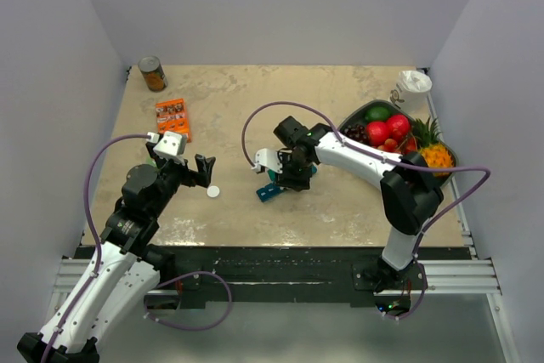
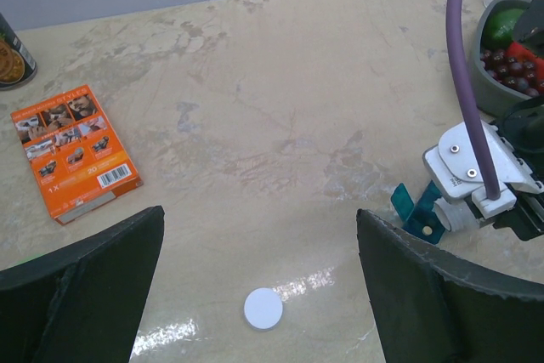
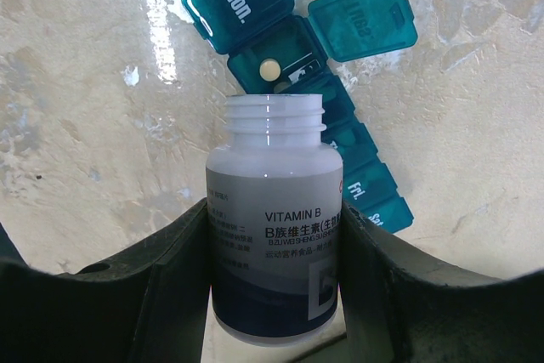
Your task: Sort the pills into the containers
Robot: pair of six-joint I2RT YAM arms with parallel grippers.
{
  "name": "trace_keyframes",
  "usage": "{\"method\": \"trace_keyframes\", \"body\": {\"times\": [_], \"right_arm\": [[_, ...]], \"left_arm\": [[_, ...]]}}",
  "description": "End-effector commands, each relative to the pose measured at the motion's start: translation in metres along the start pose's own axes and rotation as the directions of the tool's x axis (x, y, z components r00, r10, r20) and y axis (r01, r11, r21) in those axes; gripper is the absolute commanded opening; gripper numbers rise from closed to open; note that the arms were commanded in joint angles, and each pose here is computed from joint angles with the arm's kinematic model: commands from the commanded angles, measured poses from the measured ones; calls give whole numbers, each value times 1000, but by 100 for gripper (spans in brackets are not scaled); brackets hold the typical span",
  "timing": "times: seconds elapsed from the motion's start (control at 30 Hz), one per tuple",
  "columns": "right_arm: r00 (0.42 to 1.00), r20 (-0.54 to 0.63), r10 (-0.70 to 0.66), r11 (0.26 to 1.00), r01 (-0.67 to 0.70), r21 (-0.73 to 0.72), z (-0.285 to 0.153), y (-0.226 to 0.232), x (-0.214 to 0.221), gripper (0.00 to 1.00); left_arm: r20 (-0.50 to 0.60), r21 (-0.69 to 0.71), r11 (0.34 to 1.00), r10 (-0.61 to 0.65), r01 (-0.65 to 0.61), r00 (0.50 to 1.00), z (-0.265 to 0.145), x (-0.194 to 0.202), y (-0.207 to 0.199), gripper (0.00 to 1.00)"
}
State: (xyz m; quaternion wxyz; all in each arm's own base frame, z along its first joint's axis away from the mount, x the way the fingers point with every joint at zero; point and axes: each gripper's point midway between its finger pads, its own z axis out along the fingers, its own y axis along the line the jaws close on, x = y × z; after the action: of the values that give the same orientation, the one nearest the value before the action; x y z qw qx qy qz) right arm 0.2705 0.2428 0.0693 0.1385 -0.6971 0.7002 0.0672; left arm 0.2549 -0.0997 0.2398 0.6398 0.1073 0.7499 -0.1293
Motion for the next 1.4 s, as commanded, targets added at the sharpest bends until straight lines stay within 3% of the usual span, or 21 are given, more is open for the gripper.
{"method": "trace_keyframes", "body": {"times": [0.0,0.53,0.87,1.0,1.17,1.37], "right_arm": [[1000,-17,11,1000,-10,28,-5,-7,-6,0],[999,-40,18,999,-16,33,-4,-6,-7,0],[999,26,33,999,-33,8,-8,2,-15,0],[994,98,50,999,-49,-13,-16,4,-20,0],[960,271,78,996,-64,-60,-42,7,-34,0],[845,530,70,995,-25,-92,-98,20,-57,0]], "left_arm": [[60,-15,1000,15,-14,998,-1,-19,4,99],[63,-17,1000,14,-13,998,-1,-19,4,99],[63,-20,1000,14,-13,998,-2,-19,4,99],[67,-23,1000,10,-8,998,-2,-20,5,99],[62,-21,1000,8,-7,998,-2,-18,4,99],[34,-9,1000,-27,27,999,1,-13,1,99]]}}
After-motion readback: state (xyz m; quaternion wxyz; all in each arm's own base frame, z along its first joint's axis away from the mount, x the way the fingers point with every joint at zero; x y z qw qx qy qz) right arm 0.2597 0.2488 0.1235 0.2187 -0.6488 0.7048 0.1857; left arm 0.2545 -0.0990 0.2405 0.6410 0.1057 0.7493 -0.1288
